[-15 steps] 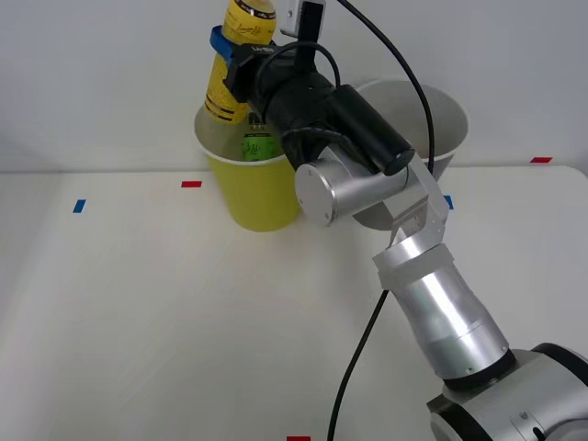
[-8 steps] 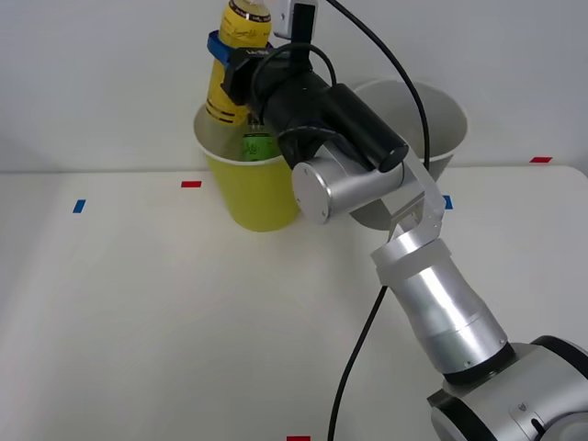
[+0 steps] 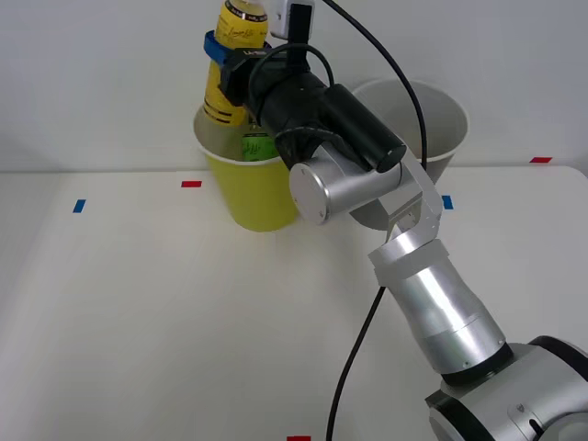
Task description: Put cans in the gray bin, plastic bottles in the light green bin
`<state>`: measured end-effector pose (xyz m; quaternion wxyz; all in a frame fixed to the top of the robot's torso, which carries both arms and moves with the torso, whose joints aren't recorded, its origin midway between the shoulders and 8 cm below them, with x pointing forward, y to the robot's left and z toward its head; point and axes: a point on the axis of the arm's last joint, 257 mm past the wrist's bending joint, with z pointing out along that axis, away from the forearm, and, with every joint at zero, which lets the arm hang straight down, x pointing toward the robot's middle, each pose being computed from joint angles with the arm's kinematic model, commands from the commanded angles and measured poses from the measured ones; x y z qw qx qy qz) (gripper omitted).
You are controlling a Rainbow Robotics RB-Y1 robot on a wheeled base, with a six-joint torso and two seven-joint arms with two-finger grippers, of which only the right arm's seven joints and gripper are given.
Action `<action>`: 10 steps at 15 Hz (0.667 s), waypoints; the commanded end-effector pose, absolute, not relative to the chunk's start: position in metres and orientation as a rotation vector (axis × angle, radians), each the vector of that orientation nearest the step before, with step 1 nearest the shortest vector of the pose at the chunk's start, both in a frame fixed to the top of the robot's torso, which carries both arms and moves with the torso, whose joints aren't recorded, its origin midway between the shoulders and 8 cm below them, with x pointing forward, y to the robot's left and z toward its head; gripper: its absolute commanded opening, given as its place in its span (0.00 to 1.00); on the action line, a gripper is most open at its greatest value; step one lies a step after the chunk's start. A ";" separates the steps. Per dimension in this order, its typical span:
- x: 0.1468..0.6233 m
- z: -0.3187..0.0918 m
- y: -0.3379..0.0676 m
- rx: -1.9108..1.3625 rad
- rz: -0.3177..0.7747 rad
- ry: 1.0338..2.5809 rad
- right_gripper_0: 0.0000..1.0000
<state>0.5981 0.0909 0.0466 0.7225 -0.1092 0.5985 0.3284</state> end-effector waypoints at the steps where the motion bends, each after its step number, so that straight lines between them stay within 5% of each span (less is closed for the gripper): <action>1: 0.597 0.046 0.092 -0.240 0.731 1.323 1.00; 10: 0.598 0.045 0.091 -0.240 0.730 1.326 1.00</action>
